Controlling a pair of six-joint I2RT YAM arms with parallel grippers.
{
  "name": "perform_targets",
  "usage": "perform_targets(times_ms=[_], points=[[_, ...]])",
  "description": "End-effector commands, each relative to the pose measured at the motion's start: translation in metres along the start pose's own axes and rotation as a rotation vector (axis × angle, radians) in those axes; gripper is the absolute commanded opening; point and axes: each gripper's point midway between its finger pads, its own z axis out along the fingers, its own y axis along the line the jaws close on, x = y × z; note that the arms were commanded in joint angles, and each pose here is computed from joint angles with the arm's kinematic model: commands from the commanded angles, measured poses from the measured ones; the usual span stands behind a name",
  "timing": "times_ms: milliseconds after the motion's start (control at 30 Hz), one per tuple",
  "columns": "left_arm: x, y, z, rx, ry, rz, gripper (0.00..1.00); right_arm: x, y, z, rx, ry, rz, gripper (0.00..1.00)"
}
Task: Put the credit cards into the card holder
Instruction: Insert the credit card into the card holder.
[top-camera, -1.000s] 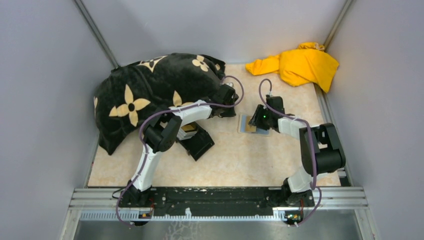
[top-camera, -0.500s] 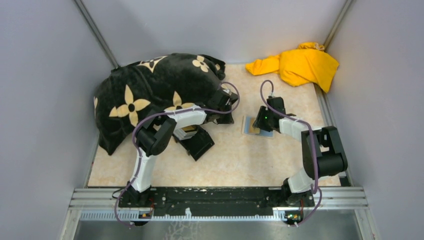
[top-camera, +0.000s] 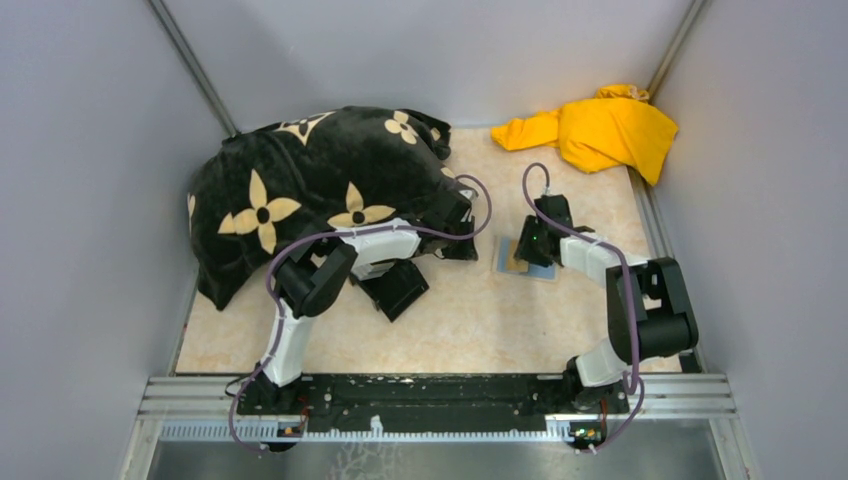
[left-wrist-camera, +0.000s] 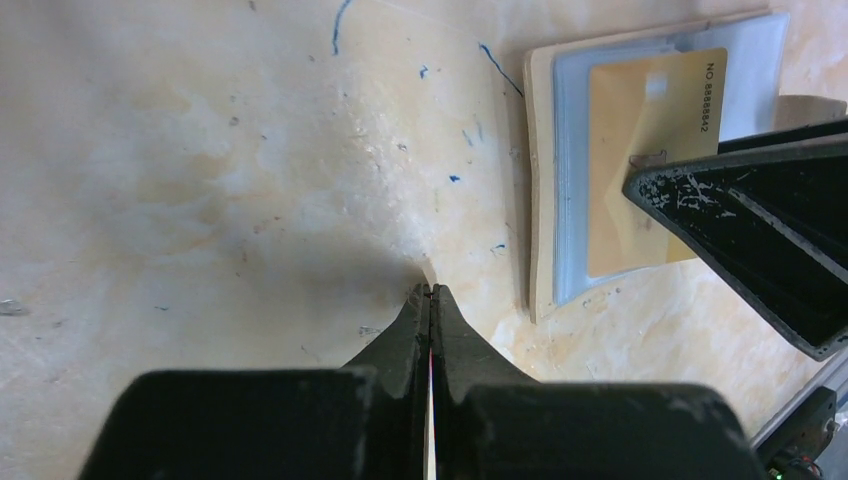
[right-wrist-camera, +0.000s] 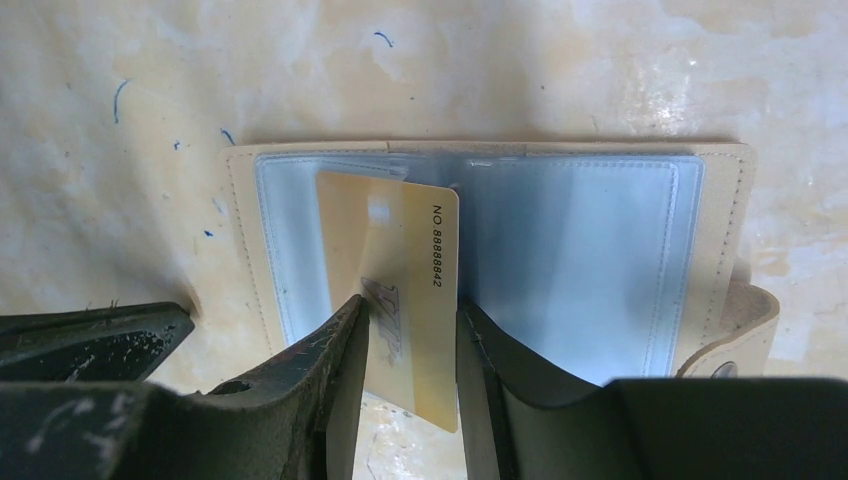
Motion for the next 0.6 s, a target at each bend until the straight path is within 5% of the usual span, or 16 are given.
perform_targets(times_ms=[0,567], points=[[0.014,-0.005,-0.001,0.005,0.057,0.027,0.00,-0.012,-0.008,-0.010,0.059,-0.026,-0.029,0.37],[0.018,-0.040,0.016,0.156,0.071,-0.010,0.00,0.001,0.008,0.002,-0.018,0.014,-0.004,0.37]])
